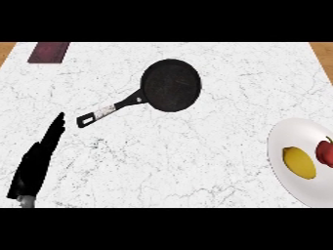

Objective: Pick the bell pepper from the plate and place it in the pan

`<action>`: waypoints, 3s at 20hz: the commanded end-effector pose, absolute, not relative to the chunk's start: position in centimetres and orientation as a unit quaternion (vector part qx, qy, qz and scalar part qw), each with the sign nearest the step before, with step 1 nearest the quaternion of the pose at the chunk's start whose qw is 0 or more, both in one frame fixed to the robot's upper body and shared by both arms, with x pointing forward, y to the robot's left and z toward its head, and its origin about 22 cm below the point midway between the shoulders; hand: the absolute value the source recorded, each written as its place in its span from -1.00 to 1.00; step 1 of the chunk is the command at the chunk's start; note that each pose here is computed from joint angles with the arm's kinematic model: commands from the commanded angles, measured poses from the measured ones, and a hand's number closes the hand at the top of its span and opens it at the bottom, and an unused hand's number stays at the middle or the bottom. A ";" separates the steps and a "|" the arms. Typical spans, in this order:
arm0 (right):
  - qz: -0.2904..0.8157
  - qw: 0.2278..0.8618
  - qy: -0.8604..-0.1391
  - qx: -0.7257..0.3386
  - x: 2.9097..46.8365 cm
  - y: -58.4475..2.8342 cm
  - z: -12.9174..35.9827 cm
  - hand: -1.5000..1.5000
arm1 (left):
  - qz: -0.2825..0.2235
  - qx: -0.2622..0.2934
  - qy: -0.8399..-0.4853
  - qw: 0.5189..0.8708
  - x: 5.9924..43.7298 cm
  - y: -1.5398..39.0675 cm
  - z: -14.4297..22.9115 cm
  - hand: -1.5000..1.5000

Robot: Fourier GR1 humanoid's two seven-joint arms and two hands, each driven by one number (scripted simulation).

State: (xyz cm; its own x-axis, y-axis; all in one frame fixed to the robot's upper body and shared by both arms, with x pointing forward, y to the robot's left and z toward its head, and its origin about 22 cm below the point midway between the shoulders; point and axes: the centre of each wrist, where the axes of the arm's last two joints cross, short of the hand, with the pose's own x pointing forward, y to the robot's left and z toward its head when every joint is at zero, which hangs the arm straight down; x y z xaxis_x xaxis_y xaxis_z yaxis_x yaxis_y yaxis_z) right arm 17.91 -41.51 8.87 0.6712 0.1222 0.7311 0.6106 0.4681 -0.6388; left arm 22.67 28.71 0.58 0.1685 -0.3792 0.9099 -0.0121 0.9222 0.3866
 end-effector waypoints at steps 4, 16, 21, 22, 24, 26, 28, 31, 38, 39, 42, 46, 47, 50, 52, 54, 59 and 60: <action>-0.140 0.820 -0.308 -0.463 22.2 -40.4 13.7 -1.00 | -0.122 0.154 -0.638 0.745 23.0 28.3 1.2 0.00; -0.048 0.894 -0.200 -0.399 26.0 -41.8 12.9 -1.00 | -0.125 0.149 -0.636 0.747 23.2 26.8 0.9 0.00; -0.041 0.905 -0.168 -0.389 26.9 -42.1 12.0 -1.00 | -0.122 0.151 -0.628 0.754 22.3 28.2 1.6 0.00; -0.037 0.906 -0.169 -0.387 28.6 -40.9 11.5 -1.00 | -0.128 0.147 -0.634 0.748 22.0 29.1 1.3 0.00; -0.038 0.911 -0.167 -0.376 28.1 -42.6 11.4 -1.00 | -0.128 0.145 -0.634 0.748 21.3 28.3 0.5 0.00; -0.038 0.914 -0.173 -0.366 29.7 -41.4 11.4 -1.00 | -0.123 0.147 -0.639 0.745 22.2 27.8 2.4 0.00; -0.028 0.915 -0.170 -0.365 30.9 -41.1 11.4 -1.00 | -0.123 0.149 -0.637 0.747 23.1 28.0 0.6 0.00; -0.029 0.921 -0.122 -0.369 31.0 -40.0 10.1 -1.00 | -0.126 0.151 -0.635 0.747 22.6 28.6 1.2 0.00; -0.022 0.929 -0.091 -0.359 30.4 -41.3 7.8 -1.00 | -0.124 0.155 -0.637 0.745 21.9 28.2 1.3 0.00; -0.020 0.927 -0.106 -0.360 31.6 -40.6 9.1 -1.00 | -0.126 0.150 -0.631 0.750 23.5 28.4 0.4 0.00; -0.027 0.931 -0.096 -0.352 31.6 -41.2 6.0 -1.00 | -0.123 0.152 -0.631 0.750 21.3 29.5 1.5 0.00; -0.016 0.933 -0.086 -0.350 31.0 -39.7 5.5 -1.00 | -0.126 0.154 -0.633 0.748 19.9 28.5 -1.2 0.00; -0.017 0.933 -0.093 -0.348 32.2 -39.2 6.2 -1.00 | -0.122 0.151 -0.635 0.747 23.0 27.3 2.3 0.00; -0.019 0.930 -0.094 -0.354 30.4 -40.2 6.1 -1.00 | -0.121 0.162 -0.635 0.745 22.5 31.1 0.8 0.00; -0.019 0.933 -0.091 -0.348 30.1 -41.7 4.5 -1.00 | -0.111 0.154 -0.635 0.749 20.8 28.2 1.2 0.00; -0.008 0.933 -0.084 -0.349 30.3 -40.7 3.6 -1.00 | -0.120 0.151 -0.635 0.748 21.8 28.4 1.4 0.00; -0.017 0.932 -0.084 -0.351 30.6 -41.3 2.6 -1.00 | -0.122 0.152 -0.629 0.753 23.0 27.1 0.5 0.00; -0.023 0.935 -0.092 -0.341 30.1 -39.5 1.0 -1.00 | -0.122 0.160 -0.631 0.749 23.6 28.2 1.9 0.00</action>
